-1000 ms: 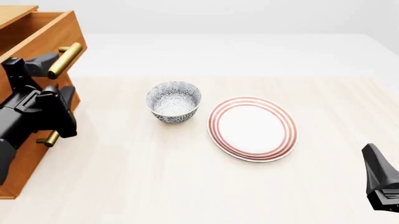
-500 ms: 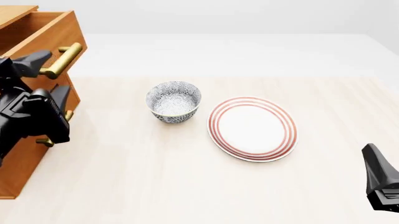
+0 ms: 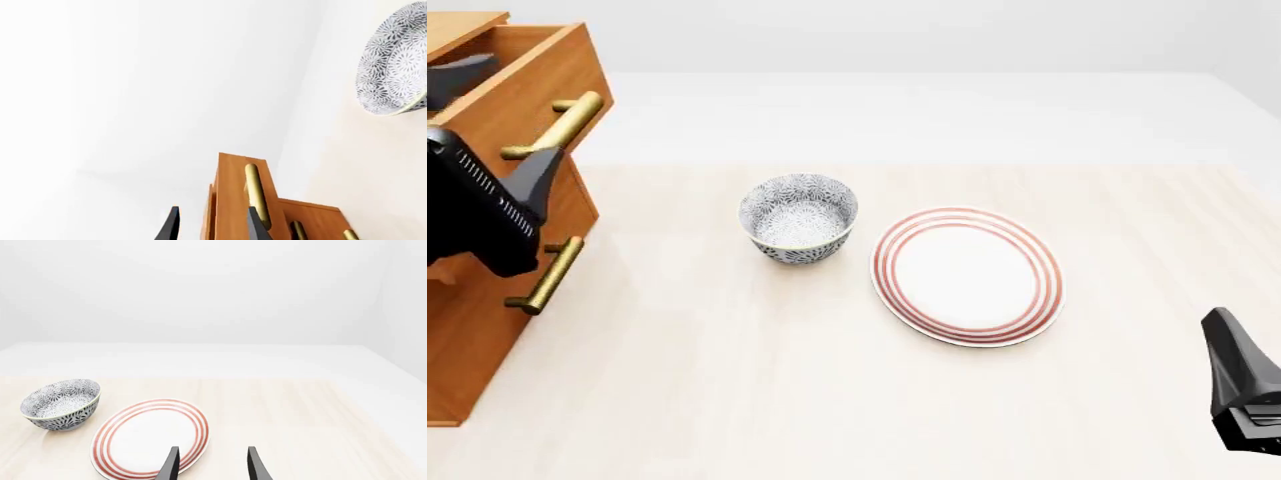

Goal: Open the top drawer of the cabinet.

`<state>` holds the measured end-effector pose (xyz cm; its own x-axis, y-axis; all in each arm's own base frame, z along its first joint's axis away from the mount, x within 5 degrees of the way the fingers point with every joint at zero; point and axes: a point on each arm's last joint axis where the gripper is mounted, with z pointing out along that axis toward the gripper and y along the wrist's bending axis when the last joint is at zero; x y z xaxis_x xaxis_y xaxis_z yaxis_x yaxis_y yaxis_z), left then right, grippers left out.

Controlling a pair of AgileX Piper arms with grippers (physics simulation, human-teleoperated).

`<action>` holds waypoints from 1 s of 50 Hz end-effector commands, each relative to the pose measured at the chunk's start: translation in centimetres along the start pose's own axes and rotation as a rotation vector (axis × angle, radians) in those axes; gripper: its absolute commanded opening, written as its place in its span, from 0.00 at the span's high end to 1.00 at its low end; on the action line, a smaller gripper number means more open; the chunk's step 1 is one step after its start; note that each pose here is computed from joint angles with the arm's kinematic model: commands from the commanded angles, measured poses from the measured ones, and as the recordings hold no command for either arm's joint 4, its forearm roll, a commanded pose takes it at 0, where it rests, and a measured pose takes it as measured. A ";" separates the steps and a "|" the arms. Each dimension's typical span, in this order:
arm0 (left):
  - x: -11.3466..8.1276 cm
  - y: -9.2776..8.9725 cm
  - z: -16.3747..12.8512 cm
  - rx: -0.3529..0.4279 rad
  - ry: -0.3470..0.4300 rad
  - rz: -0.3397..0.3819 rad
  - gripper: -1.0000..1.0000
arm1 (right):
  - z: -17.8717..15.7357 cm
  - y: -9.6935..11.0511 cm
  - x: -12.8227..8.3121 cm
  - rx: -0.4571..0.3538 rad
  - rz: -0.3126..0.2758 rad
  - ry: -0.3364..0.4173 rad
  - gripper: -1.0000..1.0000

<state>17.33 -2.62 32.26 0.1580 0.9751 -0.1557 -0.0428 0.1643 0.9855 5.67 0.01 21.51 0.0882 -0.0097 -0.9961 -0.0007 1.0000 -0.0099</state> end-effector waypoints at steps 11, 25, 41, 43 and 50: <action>-1.4 4.7 -0.8 0.049 -0.029 -0.282 0.00 | 0.0 0.0 0.0 0.000 0.000 0.000 0.00; -2.1 8.3 -1.4 0.065 -0.029 -0.534 0.00 | 0.0 0.0 0.0 0.000 0.000 0.000 0.00; -1.5 8.3 -1.7 0.110 0.045 -0.725 0.00 | 0.0 0.0 0.0 0.000 0.000 0.000 0.00; -1.4 8.6 -2.0 0.116 0.064 -0.769 0.00 | 0.0 0.0 0.0 0.000 0.000 0.000 0.00; -1.8 10.3 -1.8 0.139 0.084 -0.922 0.00 | 0.0 0.0 0.0 0.000 0.000 0.000 0.00</action>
<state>15.23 -2.68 41.11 0.0650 0.6107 -0.7892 0.1690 0.7727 0.6119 5.67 0.01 21.51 0.0883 -0.0098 -0.9960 -0.0007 1.0000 -0.0099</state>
